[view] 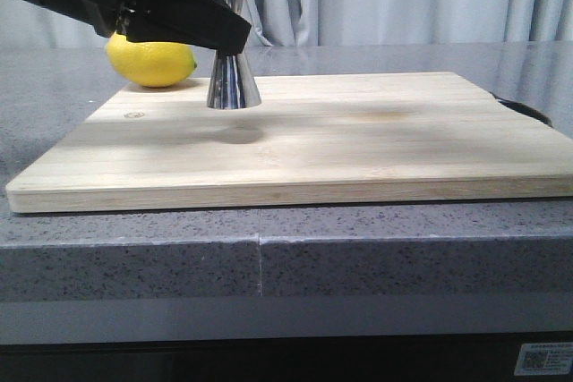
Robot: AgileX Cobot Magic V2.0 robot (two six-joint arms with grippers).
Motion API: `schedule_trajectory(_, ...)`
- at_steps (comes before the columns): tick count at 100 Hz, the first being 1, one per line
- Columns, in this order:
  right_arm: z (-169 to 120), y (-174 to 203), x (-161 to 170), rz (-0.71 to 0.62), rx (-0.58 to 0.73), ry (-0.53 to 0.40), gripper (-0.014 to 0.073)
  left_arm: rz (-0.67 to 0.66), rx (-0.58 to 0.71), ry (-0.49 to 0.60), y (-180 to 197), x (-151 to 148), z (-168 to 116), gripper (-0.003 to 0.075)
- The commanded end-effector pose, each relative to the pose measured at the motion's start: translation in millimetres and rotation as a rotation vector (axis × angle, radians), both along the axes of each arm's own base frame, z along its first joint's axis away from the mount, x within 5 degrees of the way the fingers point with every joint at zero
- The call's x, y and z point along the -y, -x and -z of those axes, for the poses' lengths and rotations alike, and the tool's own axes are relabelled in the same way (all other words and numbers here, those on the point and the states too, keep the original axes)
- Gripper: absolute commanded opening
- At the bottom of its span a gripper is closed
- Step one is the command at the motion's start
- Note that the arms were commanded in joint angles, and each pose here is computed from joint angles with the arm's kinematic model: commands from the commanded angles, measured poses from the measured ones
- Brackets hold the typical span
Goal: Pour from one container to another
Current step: 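Tilt the beaker with the right gripper over the jigger's mouth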
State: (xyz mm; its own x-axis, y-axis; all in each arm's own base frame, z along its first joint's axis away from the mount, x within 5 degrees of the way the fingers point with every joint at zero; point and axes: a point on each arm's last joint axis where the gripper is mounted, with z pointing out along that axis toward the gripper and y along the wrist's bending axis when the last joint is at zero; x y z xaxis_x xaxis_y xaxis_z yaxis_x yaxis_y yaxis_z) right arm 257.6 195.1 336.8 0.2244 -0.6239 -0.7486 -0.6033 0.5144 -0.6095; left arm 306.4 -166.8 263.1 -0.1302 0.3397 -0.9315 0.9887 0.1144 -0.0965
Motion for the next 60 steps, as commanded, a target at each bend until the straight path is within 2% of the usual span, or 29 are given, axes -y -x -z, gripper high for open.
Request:
schedule_trajectory(1, -30.2, 7.1, 0.9, -0.039, 0.107, -0.063, 0.0216, 0.022, 0.046, 0.105, 7.7, 3.1, -33.1, -0.001)
schedule_trajectory(60, -30.1, 7.2, 0.8, -0.047, 0.124, -0.04, 0.0216, 0.04, 0.041, 0.111, 9.4, 3.3, -33.6, -0.001)
